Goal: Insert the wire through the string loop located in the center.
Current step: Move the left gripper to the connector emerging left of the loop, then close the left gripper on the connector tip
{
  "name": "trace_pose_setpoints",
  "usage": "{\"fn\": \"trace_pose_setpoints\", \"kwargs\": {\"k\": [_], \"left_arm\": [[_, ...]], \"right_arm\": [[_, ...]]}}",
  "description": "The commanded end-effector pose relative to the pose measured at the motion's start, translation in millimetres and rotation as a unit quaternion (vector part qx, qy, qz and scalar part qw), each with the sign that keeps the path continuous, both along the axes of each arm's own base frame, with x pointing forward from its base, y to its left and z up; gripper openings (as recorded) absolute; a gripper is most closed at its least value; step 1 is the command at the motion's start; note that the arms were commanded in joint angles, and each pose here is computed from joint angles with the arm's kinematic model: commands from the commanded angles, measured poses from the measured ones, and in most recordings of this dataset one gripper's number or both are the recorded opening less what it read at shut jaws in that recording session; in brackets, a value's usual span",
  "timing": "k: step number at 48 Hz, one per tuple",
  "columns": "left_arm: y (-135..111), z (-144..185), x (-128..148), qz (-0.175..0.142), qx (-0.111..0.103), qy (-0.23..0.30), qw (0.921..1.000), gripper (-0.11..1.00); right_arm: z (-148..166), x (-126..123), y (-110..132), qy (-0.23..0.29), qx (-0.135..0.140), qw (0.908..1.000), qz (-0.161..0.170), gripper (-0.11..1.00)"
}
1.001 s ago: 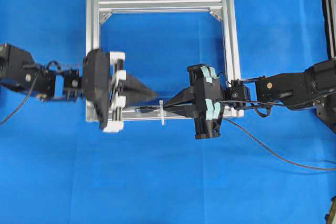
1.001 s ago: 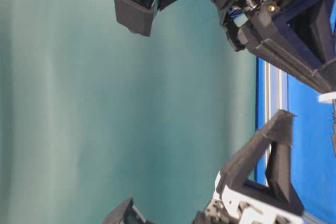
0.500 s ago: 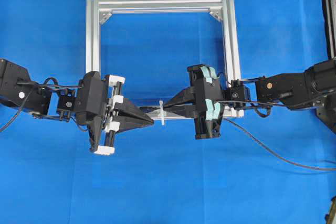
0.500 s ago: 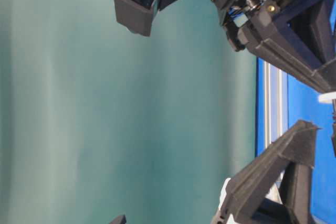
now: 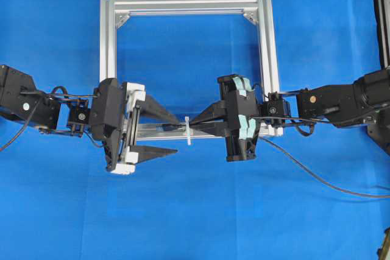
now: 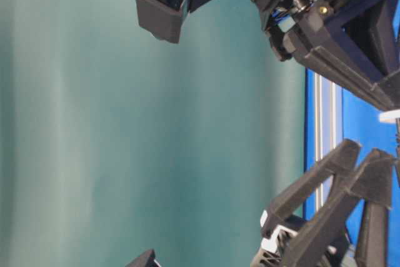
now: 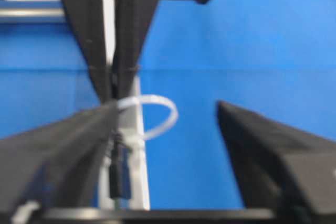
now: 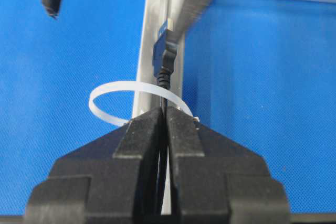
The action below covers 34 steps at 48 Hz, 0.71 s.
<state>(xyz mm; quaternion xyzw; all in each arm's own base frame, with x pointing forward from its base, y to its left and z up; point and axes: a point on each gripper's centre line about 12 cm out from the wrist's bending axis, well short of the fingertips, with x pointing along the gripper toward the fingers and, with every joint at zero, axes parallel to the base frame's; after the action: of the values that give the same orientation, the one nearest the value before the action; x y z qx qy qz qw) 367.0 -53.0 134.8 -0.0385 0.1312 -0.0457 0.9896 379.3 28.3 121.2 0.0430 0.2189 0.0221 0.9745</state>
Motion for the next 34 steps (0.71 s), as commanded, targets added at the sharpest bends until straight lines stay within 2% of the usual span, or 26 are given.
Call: {"fn": "trace_pose_setpoints", "kwargs": {"k": [1,5,18,29,34], "left_arm": [[0.7,13.2,3.5,0.002,-0.003,-0.018,0.9998,0.84],[1.2,12.8,3.8,0.003,-0.003,-0.015,0.9999,0.92],[0.6,8.3,6.0,0.002,-0.002,0.000,1.0000,0.91],[-0.8,-12.4,10.5,0.002,-0.002,0.054,0.9985,0.91],[-1.1,-13.1,11.8,0.002,-0.002,0.061,0.9981,0.91]], "right_arm": [[8.1,3.8,1.0,-0.014,0.000,0.9999,0.002,-0.03],[8.2,3.3,0.9,-0.014,0.000,0.9999,0.002,-0.03],[7.6,3.3,0.9,-0.013,0.000,0.9999,0.002,-0.03],[8.2,3.3,0.9,-0.014,0.000,0.9999,0.002,-0.03],[8.1,3.7,1.6,-0.014,0.000,0.9999,0.002,-0.03]]}}
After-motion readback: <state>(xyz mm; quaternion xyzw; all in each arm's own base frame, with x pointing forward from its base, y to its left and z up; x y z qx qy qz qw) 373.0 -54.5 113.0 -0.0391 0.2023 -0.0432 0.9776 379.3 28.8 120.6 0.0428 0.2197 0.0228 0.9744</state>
